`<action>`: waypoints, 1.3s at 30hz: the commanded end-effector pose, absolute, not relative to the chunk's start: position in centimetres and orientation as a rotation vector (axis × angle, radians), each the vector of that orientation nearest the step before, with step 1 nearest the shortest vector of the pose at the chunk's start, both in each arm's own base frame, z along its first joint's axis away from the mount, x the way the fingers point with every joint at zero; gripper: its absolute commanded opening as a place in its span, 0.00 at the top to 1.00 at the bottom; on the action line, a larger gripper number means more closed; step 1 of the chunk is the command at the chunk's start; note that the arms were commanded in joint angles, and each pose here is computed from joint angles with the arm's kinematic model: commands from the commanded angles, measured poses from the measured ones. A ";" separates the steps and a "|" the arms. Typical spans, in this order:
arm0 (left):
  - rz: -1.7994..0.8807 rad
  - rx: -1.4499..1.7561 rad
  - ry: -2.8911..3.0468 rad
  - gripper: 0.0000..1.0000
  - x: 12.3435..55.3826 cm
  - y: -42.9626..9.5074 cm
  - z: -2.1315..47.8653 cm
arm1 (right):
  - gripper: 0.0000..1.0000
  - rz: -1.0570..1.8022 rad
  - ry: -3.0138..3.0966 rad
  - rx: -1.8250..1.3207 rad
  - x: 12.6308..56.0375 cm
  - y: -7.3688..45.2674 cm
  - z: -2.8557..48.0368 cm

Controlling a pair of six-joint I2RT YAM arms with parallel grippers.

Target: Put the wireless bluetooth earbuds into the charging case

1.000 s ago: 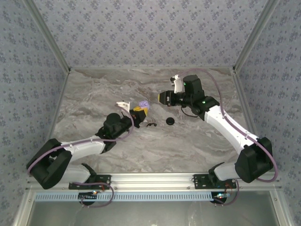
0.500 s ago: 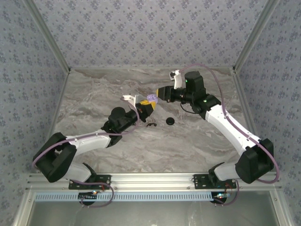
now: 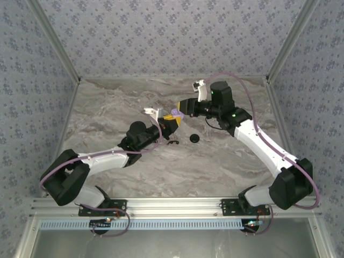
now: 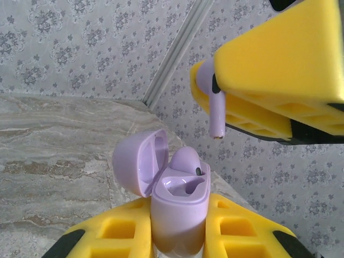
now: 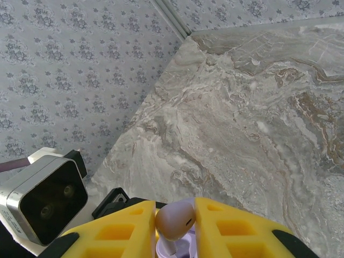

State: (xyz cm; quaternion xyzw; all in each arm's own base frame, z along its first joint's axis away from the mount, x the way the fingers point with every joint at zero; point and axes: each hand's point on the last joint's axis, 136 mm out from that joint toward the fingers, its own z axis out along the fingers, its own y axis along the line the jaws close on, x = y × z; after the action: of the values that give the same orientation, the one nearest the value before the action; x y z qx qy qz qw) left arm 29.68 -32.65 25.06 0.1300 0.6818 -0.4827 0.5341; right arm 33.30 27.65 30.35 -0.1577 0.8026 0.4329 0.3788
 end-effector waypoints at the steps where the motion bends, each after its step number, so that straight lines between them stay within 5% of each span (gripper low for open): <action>1: -1.208 0.339 1.545 0.94 29.2 -33.6 27.9 | 0.76 1.109 2.006 -0.452 33.0 28.2 32.0; 39: -1.177 0.348 1.545 0.95 29.2 -33.2 28.6 | 0.76 1.052 2.077 -0.477 32.6 28.1 29.9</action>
State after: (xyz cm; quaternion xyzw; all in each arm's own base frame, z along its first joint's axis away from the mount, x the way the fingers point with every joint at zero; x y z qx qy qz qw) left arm 29.44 -33.28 25.57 0.1426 0.6810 -0.4884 0.5267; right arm 32.50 27.93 29.16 -0.1782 0.8131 0.4177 0.3642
